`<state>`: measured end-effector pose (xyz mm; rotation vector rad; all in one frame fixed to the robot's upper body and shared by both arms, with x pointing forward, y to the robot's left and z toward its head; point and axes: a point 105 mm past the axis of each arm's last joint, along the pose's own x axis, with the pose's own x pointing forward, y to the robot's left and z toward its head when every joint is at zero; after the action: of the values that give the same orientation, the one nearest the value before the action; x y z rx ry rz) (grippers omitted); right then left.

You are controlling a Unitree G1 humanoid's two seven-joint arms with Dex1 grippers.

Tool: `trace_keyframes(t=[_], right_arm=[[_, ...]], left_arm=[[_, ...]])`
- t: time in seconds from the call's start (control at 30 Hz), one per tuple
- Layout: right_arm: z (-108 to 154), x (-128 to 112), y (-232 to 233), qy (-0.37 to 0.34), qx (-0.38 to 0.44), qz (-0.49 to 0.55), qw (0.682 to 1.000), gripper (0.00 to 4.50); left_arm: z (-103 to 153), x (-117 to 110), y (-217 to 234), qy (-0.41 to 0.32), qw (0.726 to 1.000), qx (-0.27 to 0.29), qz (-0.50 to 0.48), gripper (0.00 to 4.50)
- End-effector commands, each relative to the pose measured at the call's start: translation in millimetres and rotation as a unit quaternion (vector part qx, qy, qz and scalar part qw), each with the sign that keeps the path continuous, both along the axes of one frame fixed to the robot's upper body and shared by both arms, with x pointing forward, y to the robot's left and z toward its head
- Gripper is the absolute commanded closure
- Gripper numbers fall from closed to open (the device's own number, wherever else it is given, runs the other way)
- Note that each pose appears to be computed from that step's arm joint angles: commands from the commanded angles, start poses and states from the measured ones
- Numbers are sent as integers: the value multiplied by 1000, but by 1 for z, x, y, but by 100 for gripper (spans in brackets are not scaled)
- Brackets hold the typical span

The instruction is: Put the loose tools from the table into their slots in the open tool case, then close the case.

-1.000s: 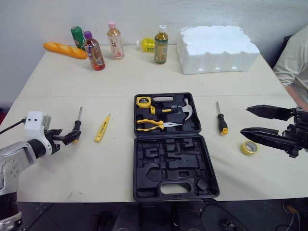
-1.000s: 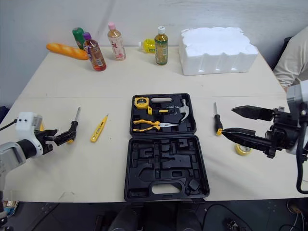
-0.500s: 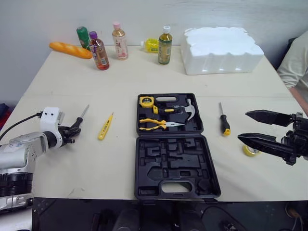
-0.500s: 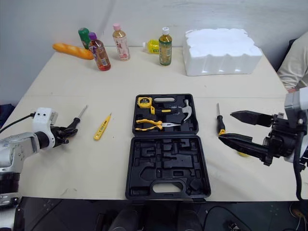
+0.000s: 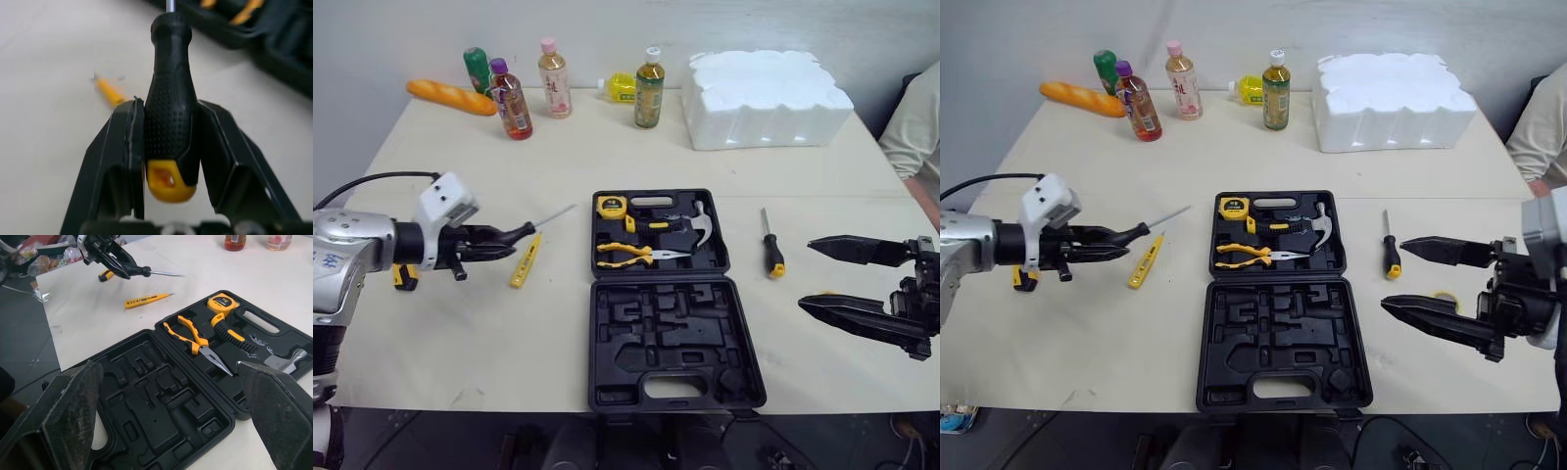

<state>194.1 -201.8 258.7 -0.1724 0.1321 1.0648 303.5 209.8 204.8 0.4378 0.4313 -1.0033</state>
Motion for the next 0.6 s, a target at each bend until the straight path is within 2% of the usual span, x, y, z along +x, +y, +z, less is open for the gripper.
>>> trace_keyframes(t=[0.03, 0.2, 0.37, 0.6], right_arm=[[6, -6, 7, -10, -4, 16, 1000, 0], [8, -7, 6, -1, -8, 17, 1000, 0], [2, -8, 8, 26, -12, 23, 999, 0], [-9, -11, 3, 43, -25, 13, 999, 0]], left_arm=[[7, -21, -33, 17, 995, 0, -99, 338], [-3, -27, -72, 52, 986, 19, -156, 338], [-4, -15, -107, 61, 987, 20, -150, 338], [-12, -10, -120, 60, 985, 53, -151, 338]])
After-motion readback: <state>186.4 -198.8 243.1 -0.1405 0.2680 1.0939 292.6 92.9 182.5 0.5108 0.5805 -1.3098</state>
